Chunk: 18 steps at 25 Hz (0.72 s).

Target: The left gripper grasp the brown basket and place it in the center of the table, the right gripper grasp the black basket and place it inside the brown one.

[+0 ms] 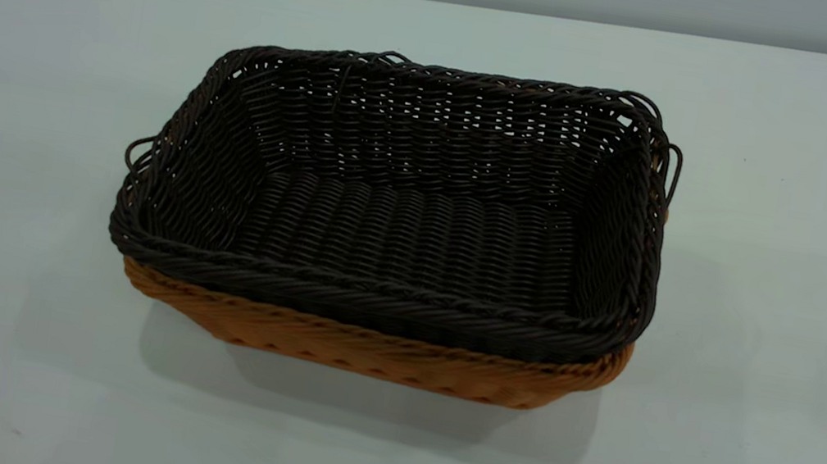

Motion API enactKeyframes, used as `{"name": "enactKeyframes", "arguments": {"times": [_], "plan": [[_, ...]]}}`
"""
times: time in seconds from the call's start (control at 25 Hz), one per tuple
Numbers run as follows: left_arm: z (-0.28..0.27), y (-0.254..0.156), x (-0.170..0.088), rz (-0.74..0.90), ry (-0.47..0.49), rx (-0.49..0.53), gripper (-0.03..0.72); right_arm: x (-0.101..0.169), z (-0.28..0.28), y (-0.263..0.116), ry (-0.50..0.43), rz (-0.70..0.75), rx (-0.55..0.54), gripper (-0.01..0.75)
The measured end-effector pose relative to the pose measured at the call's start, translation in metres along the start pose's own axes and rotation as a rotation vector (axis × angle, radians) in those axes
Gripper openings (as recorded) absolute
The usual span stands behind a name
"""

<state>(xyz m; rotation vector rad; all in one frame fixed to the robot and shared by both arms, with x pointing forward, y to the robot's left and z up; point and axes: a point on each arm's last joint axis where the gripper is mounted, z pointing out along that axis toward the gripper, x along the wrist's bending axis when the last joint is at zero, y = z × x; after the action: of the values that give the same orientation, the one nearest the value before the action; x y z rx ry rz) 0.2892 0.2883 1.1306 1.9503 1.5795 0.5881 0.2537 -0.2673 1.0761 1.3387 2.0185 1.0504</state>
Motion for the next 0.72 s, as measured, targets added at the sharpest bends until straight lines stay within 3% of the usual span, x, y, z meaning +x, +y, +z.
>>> {"name": "enactKeyframes", "arguments": {"times": [0.24,0.72], "plan": [[-0.003,-0.046,-0.013,0.015,-0.052,-0.088,0.563,-0.006,-0.011,-0.014,-0.103,-0.012,0.004,0.585],[-0.004,-0.08,-0.017,0.032,-0.039,-0.181,0.563,-0.008,-0.002,-0.029,-0.12,-0.022,0.003,0.584]]}}
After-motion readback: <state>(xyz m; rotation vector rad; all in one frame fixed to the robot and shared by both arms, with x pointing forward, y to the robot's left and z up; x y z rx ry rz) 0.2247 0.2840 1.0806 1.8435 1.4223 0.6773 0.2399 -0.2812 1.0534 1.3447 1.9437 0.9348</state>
